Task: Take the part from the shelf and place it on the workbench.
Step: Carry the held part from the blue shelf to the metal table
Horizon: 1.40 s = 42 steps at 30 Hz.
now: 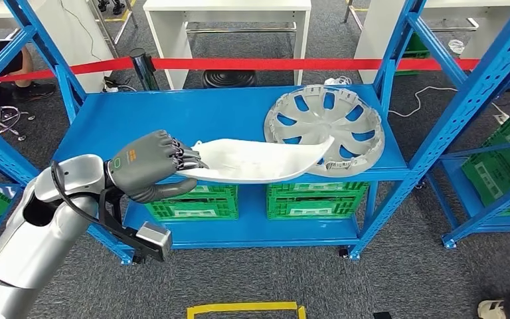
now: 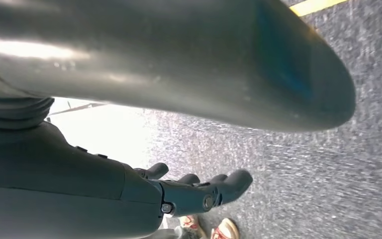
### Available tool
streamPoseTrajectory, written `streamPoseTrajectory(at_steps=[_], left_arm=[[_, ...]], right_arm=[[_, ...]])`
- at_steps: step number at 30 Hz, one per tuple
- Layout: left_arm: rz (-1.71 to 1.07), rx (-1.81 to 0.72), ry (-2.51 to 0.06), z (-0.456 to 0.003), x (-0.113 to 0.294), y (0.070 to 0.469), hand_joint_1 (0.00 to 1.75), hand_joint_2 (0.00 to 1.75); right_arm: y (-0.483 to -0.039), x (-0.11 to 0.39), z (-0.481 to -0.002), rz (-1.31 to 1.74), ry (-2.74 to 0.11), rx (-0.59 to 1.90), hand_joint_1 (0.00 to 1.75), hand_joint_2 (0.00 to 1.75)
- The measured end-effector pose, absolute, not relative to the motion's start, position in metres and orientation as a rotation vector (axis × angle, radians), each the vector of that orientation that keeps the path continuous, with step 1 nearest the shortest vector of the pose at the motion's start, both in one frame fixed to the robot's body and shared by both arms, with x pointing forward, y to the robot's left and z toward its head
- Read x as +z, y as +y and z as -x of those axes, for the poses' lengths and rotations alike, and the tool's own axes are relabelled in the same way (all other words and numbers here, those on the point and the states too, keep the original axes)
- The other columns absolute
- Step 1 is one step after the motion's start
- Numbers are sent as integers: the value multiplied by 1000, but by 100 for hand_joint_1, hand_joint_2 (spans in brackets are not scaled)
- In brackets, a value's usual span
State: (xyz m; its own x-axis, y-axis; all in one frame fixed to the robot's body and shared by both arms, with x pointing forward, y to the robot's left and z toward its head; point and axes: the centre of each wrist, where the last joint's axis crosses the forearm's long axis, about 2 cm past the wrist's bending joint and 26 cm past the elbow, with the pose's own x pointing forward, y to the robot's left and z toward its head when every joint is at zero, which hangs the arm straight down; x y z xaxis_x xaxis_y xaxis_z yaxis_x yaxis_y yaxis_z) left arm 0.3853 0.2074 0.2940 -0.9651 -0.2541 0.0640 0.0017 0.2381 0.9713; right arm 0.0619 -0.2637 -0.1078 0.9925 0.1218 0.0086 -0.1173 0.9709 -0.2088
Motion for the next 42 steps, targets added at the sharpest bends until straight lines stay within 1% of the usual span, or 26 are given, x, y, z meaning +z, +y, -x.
streamPoseTrajectory(at_steps=[8, 20, 28, 38, 42], left_arm=[[-239, -1799, -2263, -390, 286, 209, 175, 175], [-253, -1794, -2251, -399, 293, 204, 175, 175], [-221, -1785, -2256, -398, 290, 192, 175, 175], [-213, -1789, -2236, -396, 282, 192, 175, 175], [-222, -1794, -2240, -397, 285, 192, 175, 175]], right_arm=[[-263, -108, -62, 210, -19, 135, 0, 0], [-266, -108, -63, 213, -20, 133, 0, 0], [-270, -108, -64, 221, -15, 117, 0, 0], [-269, -108, -61, 222, -9, 104, 0, 0], [-268, -108, -61, 218, -9, 99, 0, 0]])
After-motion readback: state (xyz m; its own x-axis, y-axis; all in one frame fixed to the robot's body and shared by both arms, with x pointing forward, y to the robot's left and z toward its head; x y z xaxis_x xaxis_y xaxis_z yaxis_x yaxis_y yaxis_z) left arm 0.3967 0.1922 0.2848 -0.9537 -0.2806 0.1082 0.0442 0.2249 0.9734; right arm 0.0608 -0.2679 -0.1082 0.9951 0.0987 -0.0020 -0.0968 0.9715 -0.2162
